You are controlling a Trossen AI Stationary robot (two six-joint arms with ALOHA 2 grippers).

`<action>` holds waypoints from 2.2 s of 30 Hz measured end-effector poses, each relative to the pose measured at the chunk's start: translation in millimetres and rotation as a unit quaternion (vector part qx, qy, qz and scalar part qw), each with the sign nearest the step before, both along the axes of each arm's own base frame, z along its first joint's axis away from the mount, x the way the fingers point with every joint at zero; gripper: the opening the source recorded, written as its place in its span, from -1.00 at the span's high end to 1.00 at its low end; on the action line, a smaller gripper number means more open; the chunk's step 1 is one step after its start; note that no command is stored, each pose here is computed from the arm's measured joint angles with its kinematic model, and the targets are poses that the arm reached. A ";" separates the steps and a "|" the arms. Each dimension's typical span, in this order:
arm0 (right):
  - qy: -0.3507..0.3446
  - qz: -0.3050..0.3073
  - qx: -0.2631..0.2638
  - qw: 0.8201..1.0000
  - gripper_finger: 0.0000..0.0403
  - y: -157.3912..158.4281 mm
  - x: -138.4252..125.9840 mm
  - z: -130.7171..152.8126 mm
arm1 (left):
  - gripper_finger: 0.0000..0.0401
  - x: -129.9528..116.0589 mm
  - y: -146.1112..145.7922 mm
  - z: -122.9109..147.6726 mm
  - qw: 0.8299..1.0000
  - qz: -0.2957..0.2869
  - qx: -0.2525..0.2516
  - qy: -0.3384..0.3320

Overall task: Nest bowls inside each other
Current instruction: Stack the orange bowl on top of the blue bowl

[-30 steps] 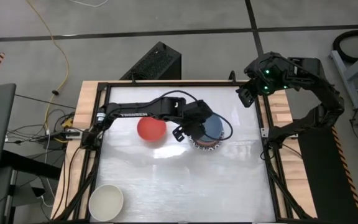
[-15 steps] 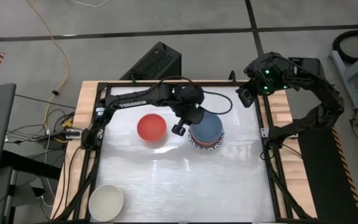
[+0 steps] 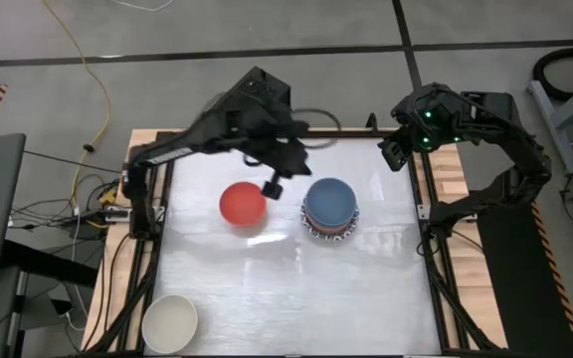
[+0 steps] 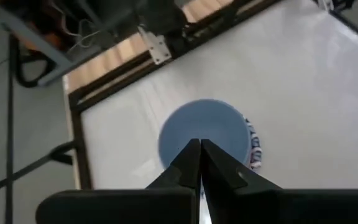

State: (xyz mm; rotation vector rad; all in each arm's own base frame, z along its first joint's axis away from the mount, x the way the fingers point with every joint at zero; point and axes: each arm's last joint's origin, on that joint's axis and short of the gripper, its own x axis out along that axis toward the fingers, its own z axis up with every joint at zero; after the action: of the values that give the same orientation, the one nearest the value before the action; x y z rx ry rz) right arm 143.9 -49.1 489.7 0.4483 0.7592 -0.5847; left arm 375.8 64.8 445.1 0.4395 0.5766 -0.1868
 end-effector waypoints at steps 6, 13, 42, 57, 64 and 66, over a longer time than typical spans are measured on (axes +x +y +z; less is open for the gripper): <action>0.001 0.000 -0.002 1.000 0.30 -0.1 0.0 0.0 | 1.00 -58.9 5.1 41.4 0.998 0.045 -0.024 -0.043; 0.011 -0.007 -0.025 1.000 0.30 -2.2 1.9 -0.4 | 1.00 -128.4 -5.9 53.9 0.982 0.135 -0.046 -0.125; 0.011 -0.001 -0.030 0.999 0.30 -8.8 24.0 -4.2 | 0.40 -190.8 -5.2 -186.6 0.851 0.453 -0.258 0.059; 0.026 0.006 -0.029 0.999 0.30 -11.6 33.0 -8.3 | 0.23 -163.9 24.0 -235.3 0.827 0.486 -0.222 0.172; 0.026 0.006 -0.029 0.999 0.30 -11.6 33.1 -8.3 | 0.33 -152.8 26.1 -261.4 0.810 0.477 -0.246 0.237; 0.026 0.006 -0.029 0.999 0.30 -11.5 33.0 -8.3 | 0.48 -150.5 25.8 -268.0 0.802 0.472 -0.263 0.254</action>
State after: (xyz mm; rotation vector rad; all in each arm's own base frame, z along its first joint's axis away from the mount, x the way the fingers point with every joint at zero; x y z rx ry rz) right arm 176.9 -60.6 481.3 0.3762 0.7922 -0.6073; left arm 225.3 90.6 177.0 -0.4951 1.1694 0.5143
